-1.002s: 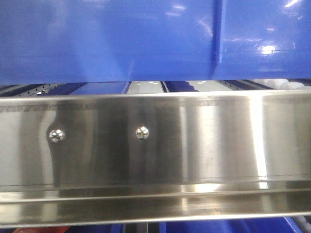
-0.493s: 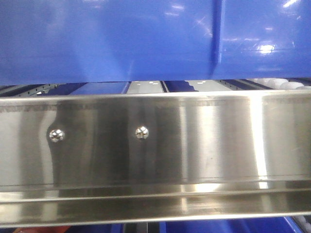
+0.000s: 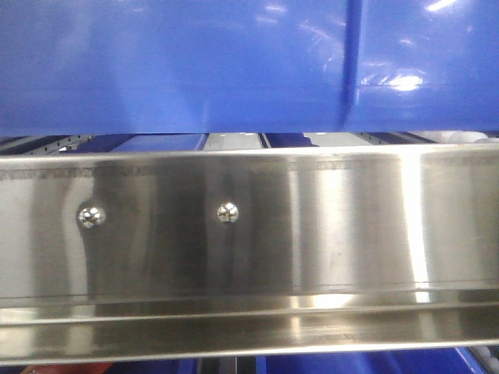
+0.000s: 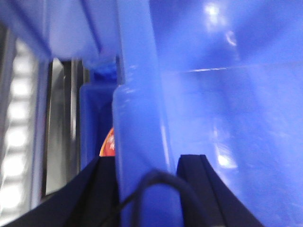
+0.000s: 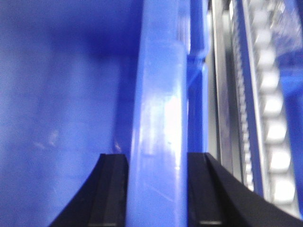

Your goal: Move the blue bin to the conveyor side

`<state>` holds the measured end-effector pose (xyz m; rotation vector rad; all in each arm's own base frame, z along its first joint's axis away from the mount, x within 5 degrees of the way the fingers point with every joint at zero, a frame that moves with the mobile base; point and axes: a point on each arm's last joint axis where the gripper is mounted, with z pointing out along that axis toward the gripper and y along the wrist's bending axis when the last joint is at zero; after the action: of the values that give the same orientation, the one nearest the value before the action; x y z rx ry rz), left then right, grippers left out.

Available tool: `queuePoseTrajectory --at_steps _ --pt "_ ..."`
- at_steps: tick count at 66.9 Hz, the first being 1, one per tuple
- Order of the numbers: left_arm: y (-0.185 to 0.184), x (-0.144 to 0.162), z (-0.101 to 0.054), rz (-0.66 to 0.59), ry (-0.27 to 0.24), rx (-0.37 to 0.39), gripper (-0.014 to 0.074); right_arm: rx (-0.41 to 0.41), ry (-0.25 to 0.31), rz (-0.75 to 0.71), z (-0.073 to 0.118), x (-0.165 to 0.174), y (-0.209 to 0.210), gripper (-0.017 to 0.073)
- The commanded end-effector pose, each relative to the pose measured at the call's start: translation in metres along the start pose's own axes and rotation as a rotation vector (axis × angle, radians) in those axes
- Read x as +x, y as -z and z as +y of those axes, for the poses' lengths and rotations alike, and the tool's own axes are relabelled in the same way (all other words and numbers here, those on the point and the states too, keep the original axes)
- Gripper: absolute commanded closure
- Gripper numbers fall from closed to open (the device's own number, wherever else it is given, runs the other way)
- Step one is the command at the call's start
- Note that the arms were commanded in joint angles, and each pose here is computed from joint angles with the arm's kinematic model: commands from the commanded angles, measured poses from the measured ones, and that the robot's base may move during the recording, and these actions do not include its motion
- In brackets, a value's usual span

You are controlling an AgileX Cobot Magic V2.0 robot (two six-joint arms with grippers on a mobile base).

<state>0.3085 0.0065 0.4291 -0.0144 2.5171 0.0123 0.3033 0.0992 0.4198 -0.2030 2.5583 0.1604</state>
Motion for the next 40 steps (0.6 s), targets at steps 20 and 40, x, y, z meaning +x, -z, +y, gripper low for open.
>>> queuePoseTrajectory --at_steps 20,40 --pt "0.080 0.033 -0.004 -0.255 0.002 0.036 0.0594 -0.013 0.027 -0.295 -0.007 0.021 0.100 0.0640" --pt "0.092 0.082 -0.006 -0.296 0.009 0.051 0.0594 -0.001 0.045 -0.329 -0.015 0.059 0.128 0.0640"
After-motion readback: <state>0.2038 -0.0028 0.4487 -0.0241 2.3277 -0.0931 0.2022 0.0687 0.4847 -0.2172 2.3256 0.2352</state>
